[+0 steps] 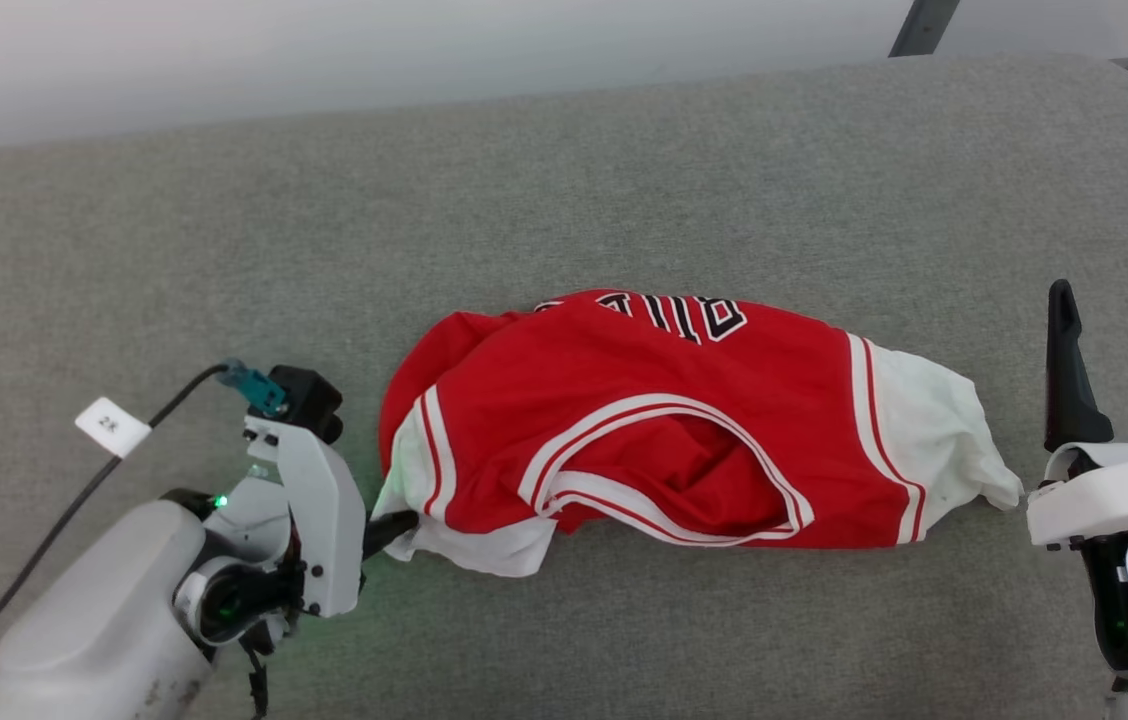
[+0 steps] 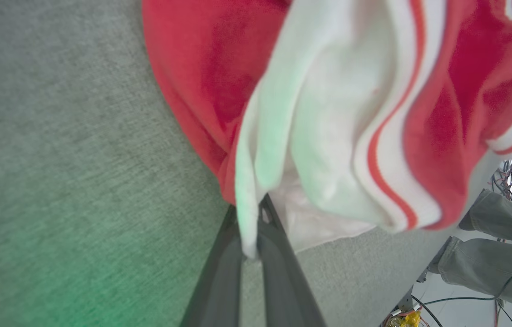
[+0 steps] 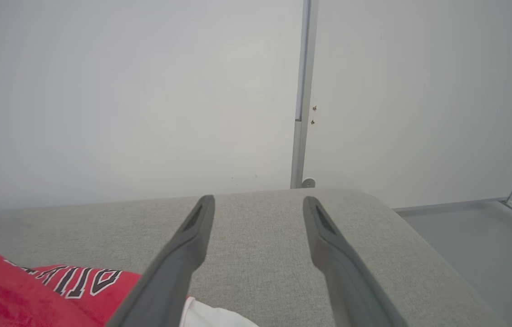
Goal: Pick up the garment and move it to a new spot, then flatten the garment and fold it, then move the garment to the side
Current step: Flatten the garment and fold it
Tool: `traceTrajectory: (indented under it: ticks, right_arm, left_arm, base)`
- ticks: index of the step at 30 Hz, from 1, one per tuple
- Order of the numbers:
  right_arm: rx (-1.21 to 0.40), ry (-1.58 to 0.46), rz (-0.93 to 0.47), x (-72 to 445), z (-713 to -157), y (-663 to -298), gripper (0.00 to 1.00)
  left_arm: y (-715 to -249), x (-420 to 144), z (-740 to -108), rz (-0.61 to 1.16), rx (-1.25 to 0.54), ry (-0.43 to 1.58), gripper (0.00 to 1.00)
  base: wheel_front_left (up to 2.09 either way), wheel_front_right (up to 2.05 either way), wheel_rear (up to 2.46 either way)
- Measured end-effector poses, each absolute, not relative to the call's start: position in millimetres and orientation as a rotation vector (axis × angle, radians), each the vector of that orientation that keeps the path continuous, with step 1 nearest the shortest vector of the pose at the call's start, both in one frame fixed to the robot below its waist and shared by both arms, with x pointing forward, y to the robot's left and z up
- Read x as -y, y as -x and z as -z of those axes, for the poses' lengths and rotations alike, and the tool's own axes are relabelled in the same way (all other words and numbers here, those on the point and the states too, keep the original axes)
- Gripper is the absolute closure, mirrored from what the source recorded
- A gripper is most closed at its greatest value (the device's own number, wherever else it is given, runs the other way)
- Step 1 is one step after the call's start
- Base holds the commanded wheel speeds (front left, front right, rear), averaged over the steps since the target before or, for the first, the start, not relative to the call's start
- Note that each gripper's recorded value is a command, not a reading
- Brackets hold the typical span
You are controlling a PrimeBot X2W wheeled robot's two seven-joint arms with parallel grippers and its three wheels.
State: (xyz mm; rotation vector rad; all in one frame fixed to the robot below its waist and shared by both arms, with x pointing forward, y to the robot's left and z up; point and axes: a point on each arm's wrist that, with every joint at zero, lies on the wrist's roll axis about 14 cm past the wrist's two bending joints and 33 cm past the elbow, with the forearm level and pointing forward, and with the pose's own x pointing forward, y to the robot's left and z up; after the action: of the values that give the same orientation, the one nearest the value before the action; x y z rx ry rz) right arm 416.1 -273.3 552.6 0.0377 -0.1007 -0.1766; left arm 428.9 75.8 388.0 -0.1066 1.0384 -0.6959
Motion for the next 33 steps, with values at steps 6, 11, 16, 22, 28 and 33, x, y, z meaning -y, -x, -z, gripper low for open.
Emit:
traceTrajectory:
  ticks: [6,11,16,22,28,33]
  right_arm:
    - [0.114,-0.034,0.173,271.7,-557.1,-417.5,0.0]
    - [0.115,-0.037,0.164,269.3,-559.3,-415.3,0.0]
    - [0.114,-0.035,0.144,263.1,-562.5,-412.6,0.0]
    - [0.133,-0.034,0.116,255.1,-571.7,-409.2,0.0]
    - [0.136,-0.043,0.098,248.9,-573.5,-404.5,0.0]
    - [0.136,-0.053,0.085,244.3,-573.8,-405.3,0.0]
  left_arm:
    - [-436.6,-97.1,-399.9,0.651,-0.988,0.086,1.0]
    - [-450.1,-131.0,-424.0,0.578,-0.905,0.04,1.0]
    - [-454.8,-162.8,-452.9,0.516,-0.818,0.0,1.0]
    - [-456.6,-212.1,-488.1,0.401,-0.7,-0.1,1.0]
    - [-434.4,-241.7,-479.0,0.318,-0.711,-0.119,1.0]
    - [-418.3,-241.9,-450.6,0.293,-0.757,-0.065,0.64]
  base:
    - [0.0,0.0,0.0]
    - [0.0,0.0,0.0]
    - [0.0,0.0,0.0]
    - [0.0,0.0,0.0]
    - [0.0,0.0,0.0]
    - [0.0,0.0,0.0]
